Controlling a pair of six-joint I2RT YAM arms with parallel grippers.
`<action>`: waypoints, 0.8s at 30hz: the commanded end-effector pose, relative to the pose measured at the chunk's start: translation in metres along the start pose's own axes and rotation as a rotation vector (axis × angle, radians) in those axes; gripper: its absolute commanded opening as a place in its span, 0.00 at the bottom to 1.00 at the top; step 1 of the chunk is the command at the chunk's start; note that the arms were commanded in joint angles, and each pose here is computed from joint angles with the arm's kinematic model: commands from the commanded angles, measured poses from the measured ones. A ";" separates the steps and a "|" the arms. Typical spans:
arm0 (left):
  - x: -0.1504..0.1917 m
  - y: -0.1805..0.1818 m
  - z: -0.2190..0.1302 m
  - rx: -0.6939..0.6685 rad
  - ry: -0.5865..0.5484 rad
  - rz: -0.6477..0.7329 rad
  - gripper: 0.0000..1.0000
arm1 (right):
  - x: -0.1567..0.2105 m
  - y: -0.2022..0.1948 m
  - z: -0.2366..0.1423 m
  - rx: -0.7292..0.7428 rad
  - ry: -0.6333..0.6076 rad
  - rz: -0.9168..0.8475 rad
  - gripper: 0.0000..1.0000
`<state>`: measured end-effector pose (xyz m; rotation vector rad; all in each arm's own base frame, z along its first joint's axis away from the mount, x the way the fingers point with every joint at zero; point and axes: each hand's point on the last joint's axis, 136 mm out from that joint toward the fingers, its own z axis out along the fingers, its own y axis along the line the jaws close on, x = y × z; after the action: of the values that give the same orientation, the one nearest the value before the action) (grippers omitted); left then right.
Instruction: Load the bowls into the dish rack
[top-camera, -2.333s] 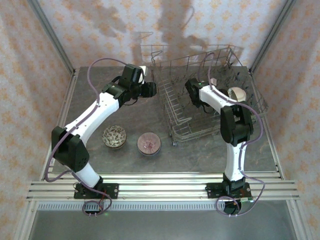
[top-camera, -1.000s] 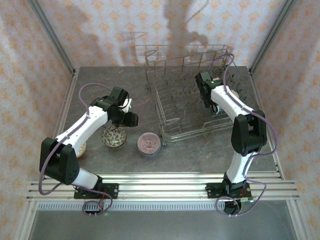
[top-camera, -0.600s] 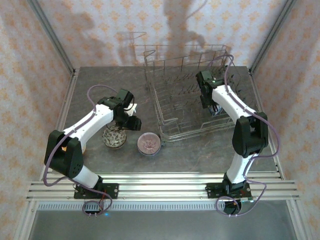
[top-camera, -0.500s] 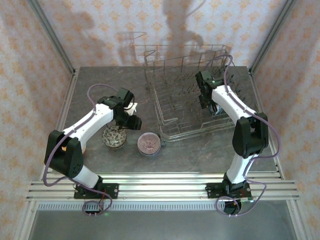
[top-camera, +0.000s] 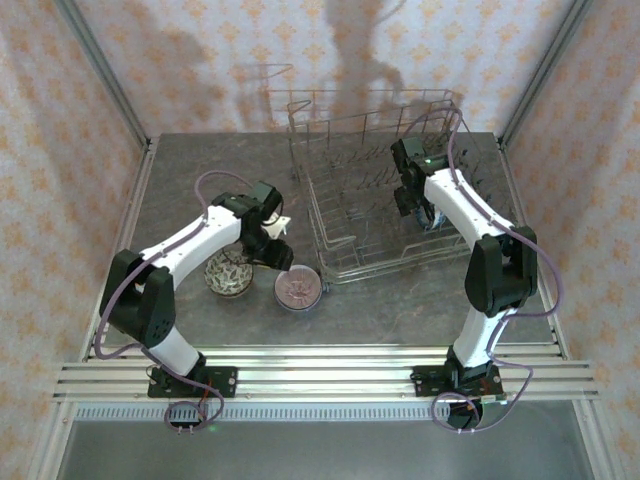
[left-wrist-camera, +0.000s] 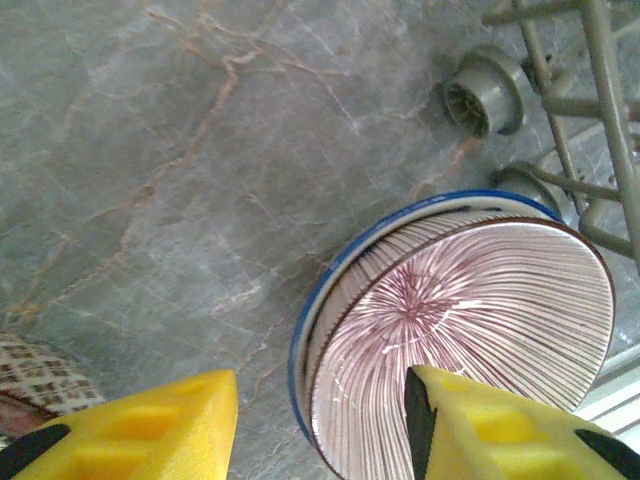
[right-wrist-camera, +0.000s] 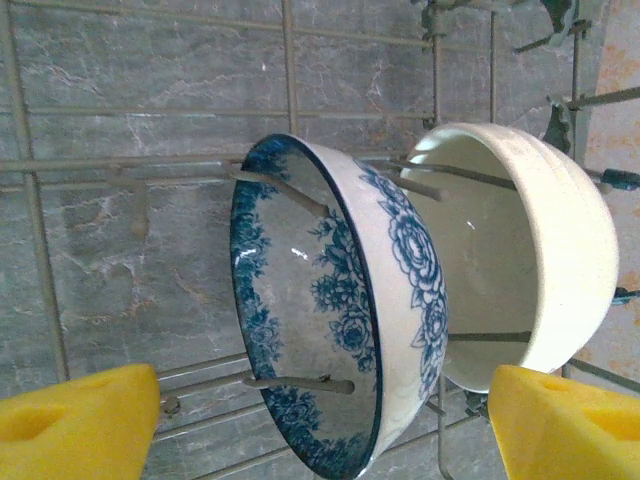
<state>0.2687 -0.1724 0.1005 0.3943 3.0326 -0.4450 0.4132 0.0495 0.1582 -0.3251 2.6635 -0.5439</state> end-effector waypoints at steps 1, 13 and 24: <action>0.006 -0.005 0.004 -0.010 0.062 0.044 0.49 | -0.011 -0.009 -0.023 -0.010 -0.060 0.037 0.85; 0.008 -0.003 0.023 -0.068 0.136 0.064 0.44 | 0.000 -0.009 -0.023 -0.009 -0.057 0.051 0.85; 0.003 0.002 0.029 -0.097 0.116 0.015 0.32 | 0.009 -0.004 -0.017 -0.016 -0.037 0.050 0.84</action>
<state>0.2641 -0.1798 0.0718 0.4789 3.1448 -0.3258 0.4019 0.0492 0.1640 -0.3063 2.6541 -0.5068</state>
